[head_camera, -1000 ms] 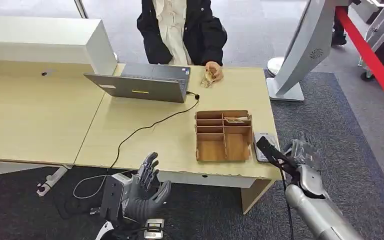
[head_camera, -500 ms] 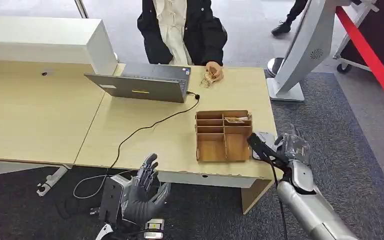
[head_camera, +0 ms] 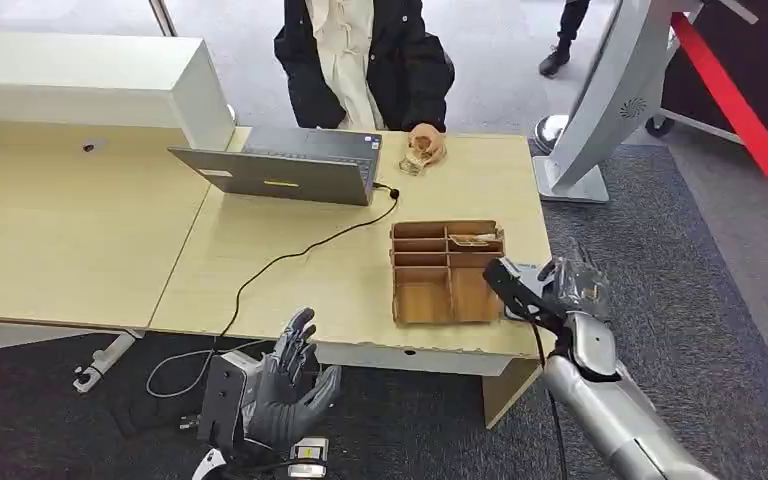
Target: Pass the card to the sensor for recognition and then transmit it.
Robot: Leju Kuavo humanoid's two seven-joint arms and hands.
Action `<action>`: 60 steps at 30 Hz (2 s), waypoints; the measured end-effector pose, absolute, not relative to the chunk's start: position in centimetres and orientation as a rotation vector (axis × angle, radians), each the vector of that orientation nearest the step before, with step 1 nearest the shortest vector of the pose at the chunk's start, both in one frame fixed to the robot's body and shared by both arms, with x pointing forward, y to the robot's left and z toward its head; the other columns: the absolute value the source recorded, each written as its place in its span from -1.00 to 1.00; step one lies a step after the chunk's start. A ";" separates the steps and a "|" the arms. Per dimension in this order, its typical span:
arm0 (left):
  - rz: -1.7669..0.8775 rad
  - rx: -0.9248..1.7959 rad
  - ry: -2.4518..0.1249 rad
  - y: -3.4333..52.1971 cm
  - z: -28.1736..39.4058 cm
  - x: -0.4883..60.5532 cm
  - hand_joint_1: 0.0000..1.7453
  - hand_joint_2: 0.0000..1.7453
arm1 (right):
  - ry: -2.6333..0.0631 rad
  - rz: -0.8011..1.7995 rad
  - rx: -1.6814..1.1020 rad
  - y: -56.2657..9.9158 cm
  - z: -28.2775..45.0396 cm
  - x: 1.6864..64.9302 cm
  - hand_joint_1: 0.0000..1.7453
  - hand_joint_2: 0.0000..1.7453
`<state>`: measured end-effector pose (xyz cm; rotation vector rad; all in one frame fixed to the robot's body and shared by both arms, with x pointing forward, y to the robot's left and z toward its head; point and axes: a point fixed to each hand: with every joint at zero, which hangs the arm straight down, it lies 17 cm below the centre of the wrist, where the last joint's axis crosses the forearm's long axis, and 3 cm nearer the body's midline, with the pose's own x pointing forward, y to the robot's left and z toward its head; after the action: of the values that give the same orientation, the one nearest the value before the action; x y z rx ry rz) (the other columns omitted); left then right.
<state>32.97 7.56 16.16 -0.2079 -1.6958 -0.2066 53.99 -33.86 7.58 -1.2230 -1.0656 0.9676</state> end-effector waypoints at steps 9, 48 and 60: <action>-0.197 -0.197 -1.693 7.8 16.1 33.0 -1.00 1.00 | -1.076 0.980 -1.181 -32.9 7.1 54.0 1.00 1.00; -0.150 -0.129 -1.674 9.7 15.5 33.1 -1.00 1.00 | -1.065 1.007 -1.045 -29.6 3.1 53.6 1.00 1.00; -0.151 -0.136 -1.718 9.5 16.7 33.6 -1.00 1.00 | -1.391 0.906 -1.232 -27.0 13.9 56.4 1.00 1.00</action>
<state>33.63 9.51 16.69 -0.1362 -1.7182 -0.1511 56.38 -26.95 13.87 -1.2325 -1.3907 0.9062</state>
